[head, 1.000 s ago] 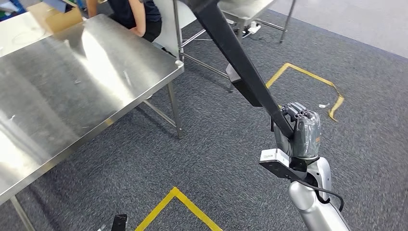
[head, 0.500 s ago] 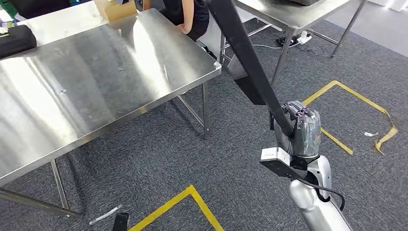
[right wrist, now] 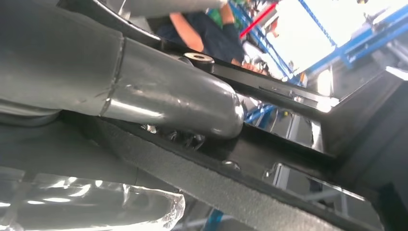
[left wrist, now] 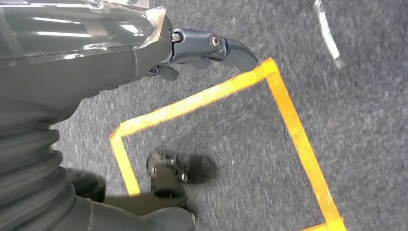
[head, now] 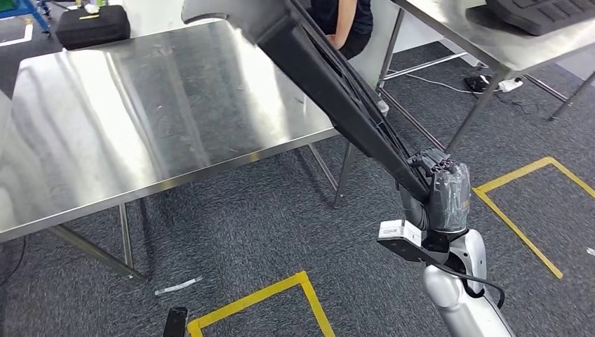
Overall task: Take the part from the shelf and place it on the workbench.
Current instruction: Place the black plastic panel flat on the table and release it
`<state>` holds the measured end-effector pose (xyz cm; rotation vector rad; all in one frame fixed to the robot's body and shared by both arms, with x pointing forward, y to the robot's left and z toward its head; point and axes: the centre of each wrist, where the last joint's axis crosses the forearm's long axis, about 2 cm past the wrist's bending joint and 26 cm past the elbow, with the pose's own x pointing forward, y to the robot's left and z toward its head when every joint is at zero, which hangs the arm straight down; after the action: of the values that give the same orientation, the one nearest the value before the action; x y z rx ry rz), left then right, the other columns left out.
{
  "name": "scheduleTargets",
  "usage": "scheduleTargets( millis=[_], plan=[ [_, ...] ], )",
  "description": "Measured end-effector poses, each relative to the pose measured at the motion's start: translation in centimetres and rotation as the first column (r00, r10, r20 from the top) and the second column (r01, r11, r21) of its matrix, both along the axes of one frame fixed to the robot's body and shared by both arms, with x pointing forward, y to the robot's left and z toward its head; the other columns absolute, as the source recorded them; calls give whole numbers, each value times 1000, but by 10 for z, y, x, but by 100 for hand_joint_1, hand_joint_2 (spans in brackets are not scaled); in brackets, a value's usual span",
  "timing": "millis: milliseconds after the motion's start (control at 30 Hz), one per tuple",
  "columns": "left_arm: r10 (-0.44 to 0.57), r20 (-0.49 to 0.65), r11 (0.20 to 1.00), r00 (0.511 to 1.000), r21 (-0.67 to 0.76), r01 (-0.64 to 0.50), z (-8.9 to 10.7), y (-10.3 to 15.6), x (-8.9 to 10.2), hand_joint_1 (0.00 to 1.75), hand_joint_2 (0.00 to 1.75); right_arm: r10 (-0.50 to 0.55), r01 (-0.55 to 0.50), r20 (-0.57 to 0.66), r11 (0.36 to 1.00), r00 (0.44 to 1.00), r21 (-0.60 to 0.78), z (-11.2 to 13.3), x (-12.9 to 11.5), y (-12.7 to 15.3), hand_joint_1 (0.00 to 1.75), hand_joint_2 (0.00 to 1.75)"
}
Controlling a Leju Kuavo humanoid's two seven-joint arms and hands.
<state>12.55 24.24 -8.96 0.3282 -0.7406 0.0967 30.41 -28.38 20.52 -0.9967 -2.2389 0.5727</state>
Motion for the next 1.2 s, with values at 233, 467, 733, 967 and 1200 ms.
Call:
scheduleTargets(
  millis=[233, 467, 733, 967, 1200],
  plan=[
    [1, -2, 1000, 1000, -1, -1, 0, 0, -1, 0, 175, -10, 10, -8, 1000, 1000, 0, -3, -2, -3, 175, 0],
    [3, -3, 1000, 1000, 6, -3, -1, 3, -1, 0, 175, -10, 10, -2, 1000, 1000, 3, -1, -2, -3, 175, 0],
    [3, 4, 1000, 1000, 5, -3, 1, 3, 3, 0, 175, -12, 12, 1, 1000, 1000, 2, -1, -3, -3, 175, 0],
    [7, 9, 1000, 1000, 0, -7, 2, 2, 7, 0, 175, -17, 17, 13, 1000, 1000, 2, 0, -5, -6, 175, 0],
    [10, 7, 1000, 1000, -4, -10, 2, 0, 7, 0, 175, -20, 20, 0, 1000, 1000, 1, -5, -8, -7, 175, 0]
  ],
)
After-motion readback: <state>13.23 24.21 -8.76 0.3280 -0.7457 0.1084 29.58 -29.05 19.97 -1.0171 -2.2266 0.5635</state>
